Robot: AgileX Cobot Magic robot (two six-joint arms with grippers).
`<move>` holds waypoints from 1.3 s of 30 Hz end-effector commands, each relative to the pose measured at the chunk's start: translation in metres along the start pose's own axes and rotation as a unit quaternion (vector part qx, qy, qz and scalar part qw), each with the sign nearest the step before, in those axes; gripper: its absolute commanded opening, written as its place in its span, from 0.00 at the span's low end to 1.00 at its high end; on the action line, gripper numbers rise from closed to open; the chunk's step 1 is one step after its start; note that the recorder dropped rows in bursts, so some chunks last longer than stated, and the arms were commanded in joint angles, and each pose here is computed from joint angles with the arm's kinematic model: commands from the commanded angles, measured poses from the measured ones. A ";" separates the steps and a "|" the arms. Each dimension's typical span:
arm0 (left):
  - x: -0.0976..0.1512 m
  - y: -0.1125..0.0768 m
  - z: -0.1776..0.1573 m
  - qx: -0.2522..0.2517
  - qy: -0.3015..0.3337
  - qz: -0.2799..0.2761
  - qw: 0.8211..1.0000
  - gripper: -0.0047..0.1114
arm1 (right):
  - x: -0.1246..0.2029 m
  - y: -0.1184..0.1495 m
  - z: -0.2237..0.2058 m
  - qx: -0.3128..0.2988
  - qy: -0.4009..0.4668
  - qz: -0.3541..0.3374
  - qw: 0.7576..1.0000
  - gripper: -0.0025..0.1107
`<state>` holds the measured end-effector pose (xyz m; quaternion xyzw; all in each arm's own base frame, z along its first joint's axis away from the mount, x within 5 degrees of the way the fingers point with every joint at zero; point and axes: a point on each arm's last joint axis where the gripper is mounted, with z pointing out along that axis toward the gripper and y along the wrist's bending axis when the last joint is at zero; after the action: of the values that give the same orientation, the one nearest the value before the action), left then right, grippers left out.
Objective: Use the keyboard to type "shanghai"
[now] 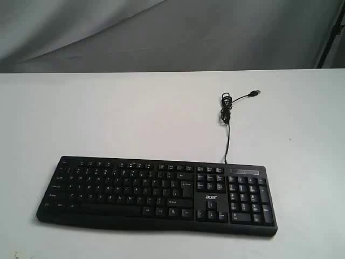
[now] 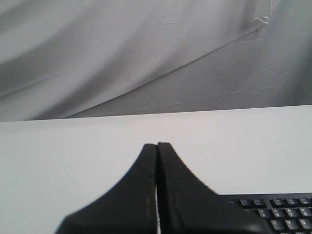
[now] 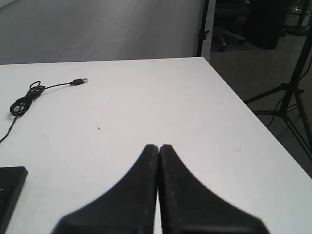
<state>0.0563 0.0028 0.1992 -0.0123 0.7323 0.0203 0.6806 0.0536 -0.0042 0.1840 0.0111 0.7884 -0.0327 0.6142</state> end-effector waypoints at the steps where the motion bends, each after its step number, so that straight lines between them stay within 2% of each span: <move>1: 0.000 0.000 0.000 0.003 -0.003 -0.001 1.000 0.04 | 0.001 0.000 0.000 0.003 0.000 0.002 1.000 0.02; 17: 0.000 0.000 0.000 0.003 -0.003 -0.001 1.000 0.04 | -0.001 0.000 0.000 0.003 -0.010 0.000 1.000 0.02; 25: 0.000 0.000 0.000 0.003 -0.003 -0.001 1.000 0.04 | -0.032 0.000 -0.006 0.001 -0.184 0.006 0.983 0.02; 31: 0.000 0.000 0.000 0.003 -0.003 -0.001 1.000 0.04 | -0.038 0.000 -0.009 0.001 -0.220 0.006 0.976 0.02; 35: 0.000 0.000 0.000 0.003 -0.003 -0.001 1.000 0.04 | -0.051 0.000 -0.016 -0.010 -0.300 0.040 0.953 0.02; 39: 0.000 0.000 0.000 0.003 -0.003 -0.001 1.000 0.04 | -0.072 0.000 -0.036 -0.082 -0.438 0.171 0.878 0.02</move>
<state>0.0563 0.0028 0.1992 -0.0123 0.7323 0.0203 0.6806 0.0459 -0.0010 0.2490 0.0479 0.5123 0.0508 0.8560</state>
